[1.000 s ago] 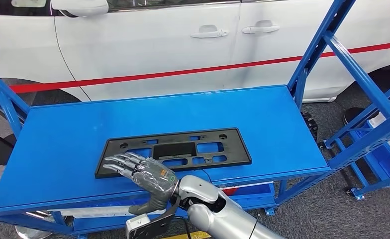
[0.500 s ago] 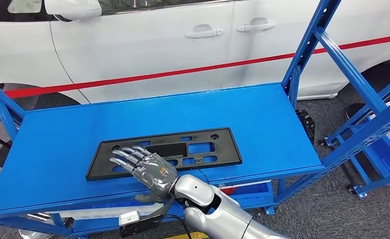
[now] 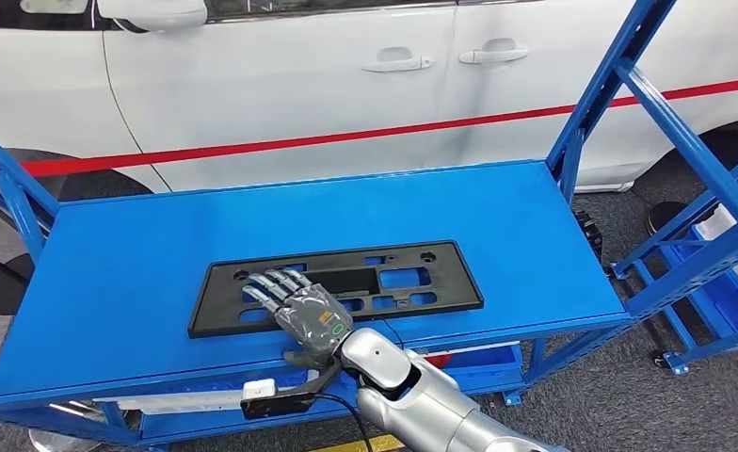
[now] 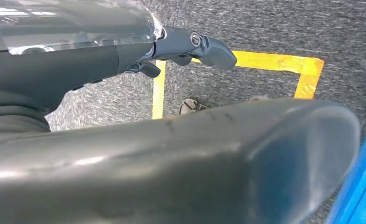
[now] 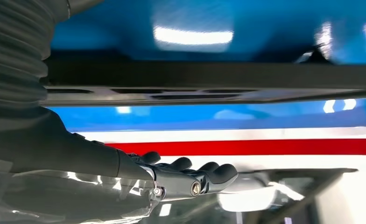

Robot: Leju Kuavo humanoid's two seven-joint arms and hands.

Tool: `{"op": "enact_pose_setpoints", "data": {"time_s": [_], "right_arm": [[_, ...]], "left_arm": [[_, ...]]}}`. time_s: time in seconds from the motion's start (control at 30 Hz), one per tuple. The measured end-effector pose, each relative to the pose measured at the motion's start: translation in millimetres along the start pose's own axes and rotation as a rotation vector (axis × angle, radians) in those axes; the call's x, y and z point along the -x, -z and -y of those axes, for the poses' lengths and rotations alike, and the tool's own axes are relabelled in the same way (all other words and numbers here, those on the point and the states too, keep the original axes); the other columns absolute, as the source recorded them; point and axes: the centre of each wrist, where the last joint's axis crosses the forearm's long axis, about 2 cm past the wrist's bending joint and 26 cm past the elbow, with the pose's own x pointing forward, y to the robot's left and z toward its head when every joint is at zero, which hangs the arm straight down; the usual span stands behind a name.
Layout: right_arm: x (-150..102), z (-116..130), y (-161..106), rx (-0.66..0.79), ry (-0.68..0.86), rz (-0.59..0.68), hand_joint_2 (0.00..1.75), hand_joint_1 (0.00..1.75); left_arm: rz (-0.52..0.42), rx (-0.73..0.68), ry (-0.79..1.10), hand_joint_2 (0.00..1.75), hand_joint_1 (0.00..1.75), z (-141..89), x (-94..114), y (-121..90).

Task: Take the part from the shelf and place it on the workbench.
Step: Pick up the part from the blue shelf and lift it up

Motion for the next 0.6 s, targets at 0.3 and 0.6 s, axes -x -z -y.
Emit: {"op": "enact_pose_setpoints", "data": {"time_s": [0.3,0.6], "right_arm": [[25.5,0.8,-1.4,0.022,-0.012,-0.119,1.75,0.0],[37.8,2.0,-2.6,0.003,-0.135,-0.207,1.75,1.61]], "left_arm": [[0.002,0.001,0.011,0.0,0.0,-0.4,-0.3,0.1],[0.006,-0.006,0.016,0.0,0.0,-3.9,-1.3,0.7]]}}
